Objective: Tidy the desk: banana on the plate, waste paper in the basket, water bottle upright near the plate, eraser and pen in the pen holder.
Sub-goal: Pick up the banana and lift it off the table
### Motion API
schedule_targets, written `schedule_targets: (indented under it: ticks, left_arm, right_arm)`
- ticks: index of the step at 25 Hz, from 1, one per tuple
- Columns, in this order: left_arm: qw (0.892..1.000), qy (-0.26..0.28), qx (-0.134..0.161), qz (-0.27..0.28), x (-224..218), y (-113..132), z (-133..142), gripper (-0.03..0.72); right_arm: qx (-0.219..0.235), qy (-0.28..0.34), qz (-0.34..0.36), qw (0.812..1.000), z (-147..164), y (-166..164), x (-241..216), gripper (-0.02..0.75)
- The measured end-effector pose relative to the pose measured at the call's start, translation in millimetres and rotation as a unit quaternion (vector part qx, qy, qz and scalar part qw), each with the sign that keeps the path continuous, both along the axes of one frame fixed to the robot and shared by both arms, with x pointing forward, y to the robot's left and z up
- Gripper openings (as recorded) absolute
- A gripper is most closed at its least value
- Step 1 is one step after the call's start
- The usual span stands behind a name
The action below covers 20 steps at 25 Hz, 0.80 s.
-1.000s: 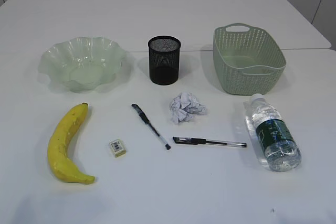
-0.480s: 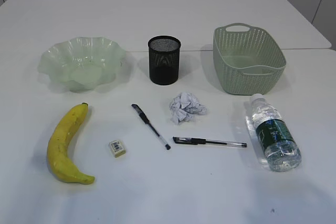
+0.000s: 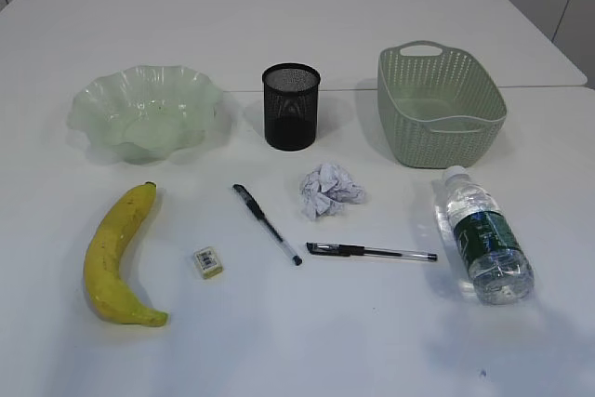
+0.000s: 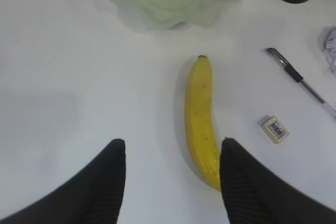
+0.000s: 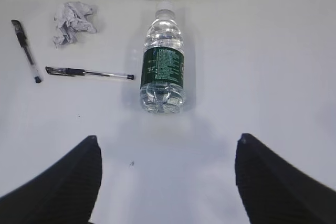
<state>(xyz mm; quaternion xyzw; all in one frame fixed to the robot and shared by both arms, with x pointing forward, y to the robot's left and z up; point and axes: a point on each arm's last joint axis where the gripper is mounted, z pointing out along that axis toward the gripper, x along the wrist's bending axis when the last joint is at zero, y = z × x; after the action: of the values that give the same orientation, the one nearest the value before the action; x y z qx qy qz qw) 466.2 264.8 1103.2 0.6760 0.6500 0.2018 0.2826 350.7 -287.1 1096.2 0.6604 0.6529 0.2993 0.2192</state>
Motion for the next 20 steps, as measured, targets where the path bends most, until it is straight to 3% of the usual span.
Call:
schedule_targets:
  ticks: [8,13,16,20]
  left_arm:
    - [0.992,0.128,0.004,0.020,49,-8,-53,0.405]
    - [0.979,0.199,-0.010,0.032,68,-16,-94,0.484]
    - [0.974,0.224,-0.031,0.032,75,-27,-111,0.524]
    - [0.972,0.230,-0.032,0.018,81,-43,-128,0.532]
  right_arm:
    - [-0.001,0.019,0.000,1.000,-4,0,7,0.585]
    - [0.002,0.018,0.000,1.000,-4,1,7,0.585]
    - [0.004,0.014,0.000,1.000,-4,1,8,0.585]
    - [0.010,0.010,0.000,1.000,-3,2,8,0.585]
